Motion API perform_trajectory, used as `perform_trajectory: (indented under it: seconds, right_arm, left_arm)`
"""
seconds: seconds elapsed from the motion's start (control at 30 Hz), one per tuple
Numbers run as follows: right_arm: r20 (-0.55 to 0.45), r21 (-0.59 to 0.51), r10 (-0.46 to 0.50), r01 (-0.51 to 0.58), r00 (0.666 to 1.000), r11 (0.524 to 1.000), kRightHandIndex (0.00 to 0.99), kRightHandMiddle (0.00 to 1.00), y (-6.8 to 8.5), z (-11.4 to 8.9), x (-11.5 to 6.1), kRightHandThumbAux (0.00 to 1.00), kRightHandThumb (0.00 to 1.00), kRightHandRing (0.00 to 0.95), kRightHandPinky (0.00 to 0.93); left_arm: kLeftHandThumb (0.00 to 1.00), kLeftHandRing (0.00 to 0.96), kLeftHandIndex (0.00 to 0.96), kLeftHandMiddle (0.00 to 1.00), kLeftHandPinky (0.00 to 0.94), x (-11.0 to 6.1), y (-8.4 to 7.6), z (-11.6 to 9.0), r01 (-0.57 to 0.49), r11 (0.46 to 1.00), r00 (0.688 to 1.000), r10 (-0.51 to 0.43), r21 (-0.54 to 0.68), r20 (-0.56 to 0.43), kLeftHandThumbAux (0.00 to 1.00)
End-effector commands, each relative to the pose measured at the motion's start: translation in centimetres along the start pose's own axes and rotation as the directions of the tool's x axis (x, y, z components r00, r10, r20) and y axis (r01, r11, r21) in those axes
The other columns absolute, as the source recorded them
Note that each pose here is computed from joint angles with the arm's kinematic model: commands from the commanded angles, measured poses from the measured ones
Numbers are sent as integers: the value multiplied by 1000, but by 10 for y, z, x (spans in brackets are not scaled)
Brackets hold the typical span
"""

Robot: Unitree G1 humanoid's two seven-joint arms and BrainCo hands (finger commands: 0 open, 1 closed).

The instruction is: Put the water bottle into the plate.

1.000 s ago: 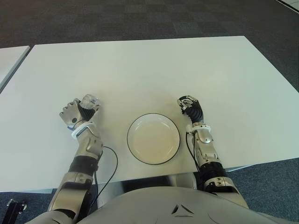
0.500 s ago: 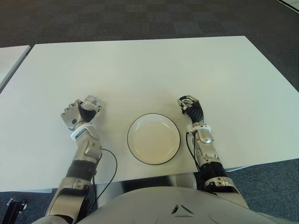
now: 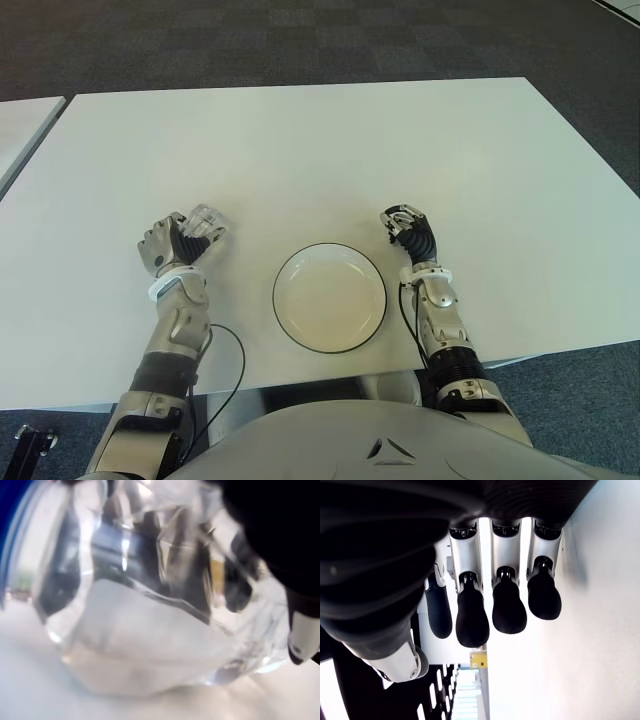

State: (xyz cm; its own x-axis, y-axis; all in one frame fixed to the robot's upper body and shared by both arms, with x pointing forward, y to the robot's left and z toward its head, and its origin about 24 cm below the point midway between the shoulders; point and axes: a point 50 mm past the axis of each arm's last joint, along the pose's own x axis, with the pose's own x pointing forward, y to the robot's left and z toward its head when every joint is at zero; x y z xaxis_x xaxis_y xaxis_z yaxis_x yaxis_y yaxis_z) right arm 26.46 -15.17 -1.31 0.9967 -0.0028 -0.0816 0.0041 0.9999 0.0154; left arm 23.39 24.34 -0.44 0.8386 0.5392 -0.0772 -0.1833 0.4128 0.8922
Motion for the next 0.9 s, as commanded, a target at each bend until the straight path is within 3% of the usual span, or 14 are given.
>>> perform_trajectory:
  seconds: [0.03, 0.33, 0.47, 0.53, 0.9]
  right_arm:
    - [-46, 9, -2, 2, 999, 1000, 438, 748, -1, -9, -4, 727, 704, 735, 728]
    - [-45, 15, 1, 0, 999, 1000, 438, 746, -1, -9, -3, 727, 704, 732, 712]
    - [-47, 15, -3, 4, 999, 1000, 438, 748, -1, -9, -3, 727, 704, 736, 725]
    - [-50, 15, -3, 4, 999, 1000, 438, 750, -1, -9, -3, 727, 704, 738, 729]
    - [-53, 15, 3, -2, 999, 1000, 438, 762, -2, -10, -2, 727, 704, 750, 738]
  left_arm:
    - [855, 758, 418, 493, 727, -8, -9, -6, 74, 997, 997, -74, -26, -14, 666]
    - [856, 769, 414, 501, 720, -10, -5, -2, 63, 992, 997, -58, -111, 49, 666]
    - [953, 768, 416, 512, 525, -10, -2, 0, 36, 986, 996, -22, -161, 86, 662]
    - [976, 768, 417, 516, 483, -10, -1, 0, 21, 984, 995, -4, -174, 98, 661]
    - [999, 777, 417, 534, 441, -15, 10, 9, -32, 963, 979, 85, -268, 186, 660]
